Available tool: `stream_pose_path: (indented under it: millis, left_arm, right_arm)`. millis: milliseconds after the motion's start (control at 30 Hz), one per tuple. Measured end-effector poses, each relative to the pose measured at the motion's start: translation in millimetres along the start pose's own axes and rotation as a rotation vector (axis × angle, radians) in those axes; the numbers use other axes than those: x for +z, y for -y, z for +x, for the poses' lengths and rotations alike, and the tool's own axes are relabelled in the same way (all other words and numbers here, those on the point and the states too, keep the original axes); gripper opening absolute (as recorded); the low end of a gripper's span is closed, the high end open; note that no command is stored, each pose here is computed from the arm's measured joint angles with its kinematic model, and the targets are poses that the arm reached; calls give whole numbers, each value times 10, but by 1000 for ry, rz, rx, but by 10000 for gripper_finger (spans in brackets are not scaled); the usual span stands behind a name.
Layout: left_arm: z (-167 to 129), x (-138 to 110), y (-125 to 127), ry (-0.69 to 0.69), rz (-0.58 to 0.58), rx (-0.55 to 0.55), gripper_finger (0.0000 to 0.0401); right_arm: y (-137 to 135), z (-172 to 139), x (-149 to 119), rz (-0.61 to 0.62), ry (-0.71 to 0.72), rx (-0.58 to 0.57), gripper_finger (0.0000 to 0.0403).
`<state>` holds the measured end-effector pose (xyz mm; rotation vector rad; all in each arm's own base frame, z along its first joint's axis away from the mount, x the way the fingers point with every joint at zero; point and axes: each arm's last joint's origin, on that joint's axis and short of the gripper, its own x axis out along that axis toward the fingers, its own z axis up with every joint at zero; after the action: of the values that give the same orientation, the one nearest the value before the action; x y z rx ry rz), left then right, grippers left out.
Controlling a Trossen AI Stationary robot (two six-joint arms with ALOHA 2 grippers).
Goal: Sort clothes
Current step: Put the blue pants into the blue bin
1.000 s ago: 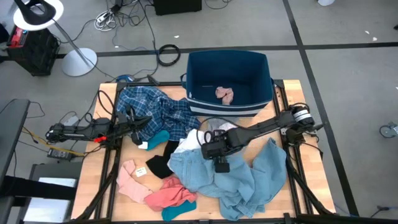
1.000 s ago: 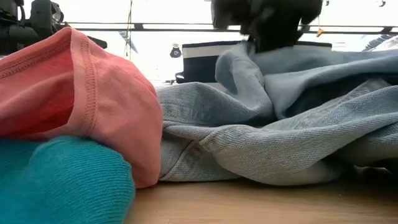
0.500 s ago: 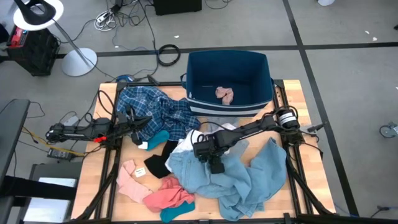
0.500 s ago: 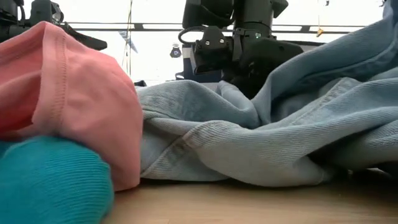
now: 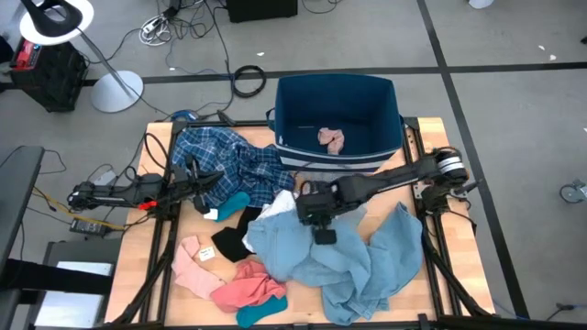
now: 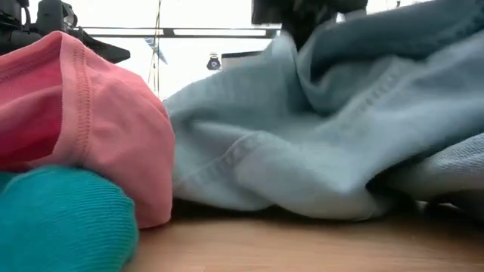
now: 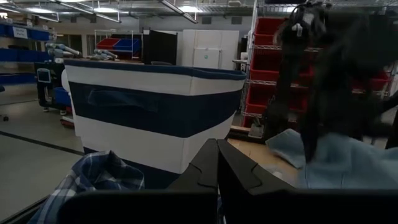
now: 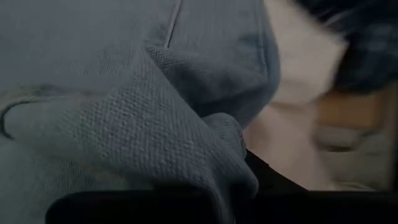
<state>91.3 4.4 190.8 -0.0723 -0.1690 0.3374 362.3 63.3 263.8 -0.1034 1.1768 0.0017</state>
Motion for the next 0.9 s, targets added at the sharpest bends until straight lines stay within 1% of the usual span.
stream_pose_path:
  millis: [233, 367, 533, 733, 900]
  left_arm:
    - [0, 0, 0, 0, 0, 0, 6]
    - [0, 0, 0, 0, 0, 0, 6]
    - [0, 0, 0, 0, 0, 0, 6]
    - [0, 0, 0, 0, 0, 0, 6]
    - [0, 0, 0, 0, 0, 0, 6]
  right_arm:
    - [155, -819, -123, 90, 227, -105, 21]
    - [259, -1237, -258, 134, 350, -201, 21]
    - [459, -1616, -422, 219, 468, -316, 21]
    - [679, -1969, -507, 274, 656, -372, 21]
    - [856, -2340, -496, 305, 769, -430, 21]
